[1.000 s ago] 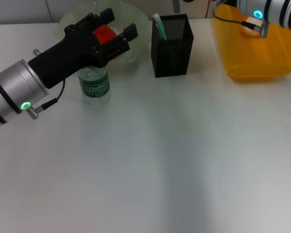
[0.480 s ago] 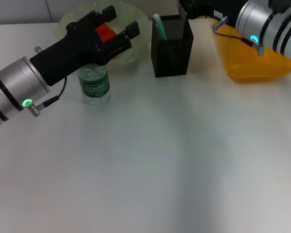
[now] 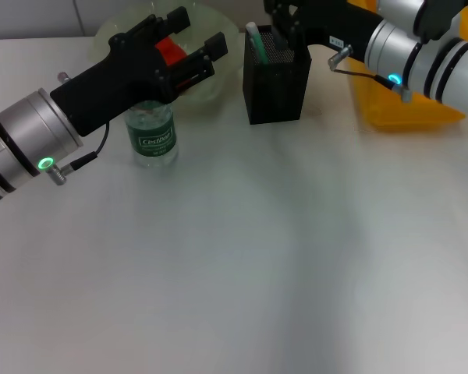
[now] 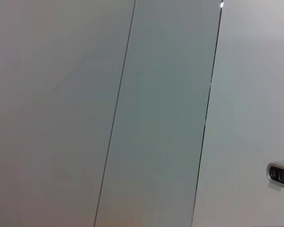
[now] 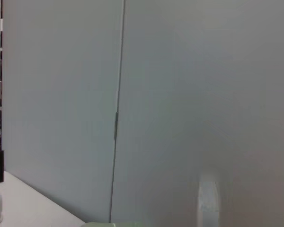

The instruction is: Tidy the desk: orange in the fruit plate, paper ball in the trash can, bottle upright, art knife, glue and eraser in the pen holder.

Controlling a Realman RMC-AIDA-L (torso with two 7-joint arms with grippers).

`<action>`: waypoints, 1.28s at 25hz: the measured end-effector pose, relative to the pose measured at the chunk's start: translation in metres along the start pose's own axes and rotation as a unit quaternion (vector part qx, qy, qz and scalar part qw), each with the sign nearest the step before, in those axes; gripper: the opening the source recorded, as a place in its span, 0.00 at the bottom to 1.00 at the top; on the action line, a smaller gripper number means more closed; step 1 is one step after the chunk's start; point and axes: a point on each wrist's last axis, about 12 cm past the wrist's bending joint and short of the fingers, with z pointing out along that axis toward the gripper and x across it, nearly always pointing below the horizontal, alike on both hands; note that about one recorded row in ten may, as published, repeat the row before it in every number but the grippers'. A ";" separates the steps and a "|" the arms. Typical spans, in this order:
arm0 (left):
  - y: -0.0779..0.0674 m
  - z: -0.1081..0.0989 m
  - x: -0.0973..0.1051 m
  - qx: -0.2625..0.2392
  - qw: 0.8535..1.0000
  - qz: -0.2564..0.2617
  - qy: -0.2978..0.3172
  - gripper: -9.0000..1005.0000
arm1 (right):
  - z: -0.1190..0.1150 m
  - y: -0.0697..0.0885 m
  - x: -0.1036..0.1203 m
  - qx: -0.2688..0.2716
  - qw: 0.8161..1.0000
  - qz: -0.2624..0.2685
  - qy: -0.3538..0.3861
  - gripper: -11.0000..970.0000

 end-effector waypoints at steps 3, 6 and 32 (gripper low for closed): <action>0.000 -0.001 0.000 -0.001 1.000 0.000 0.000 0.77 | 0.000 0.001 0.001 -0.001 1.000 -0.001 -0.001 0.22; 0.000 -0.001 0.001 -0.001 1.000 -0.001 0.000 0.77 | -0.002 0.000 0.000 0.001 1.000 0.002 -0.004 0.26; -0.015 -0.008 -0.002 0.068 0.998 0.014 -0.014 0.77 | -0.167 0.008 -0.007 -0.194 0.976 0.052 -0.089 0.51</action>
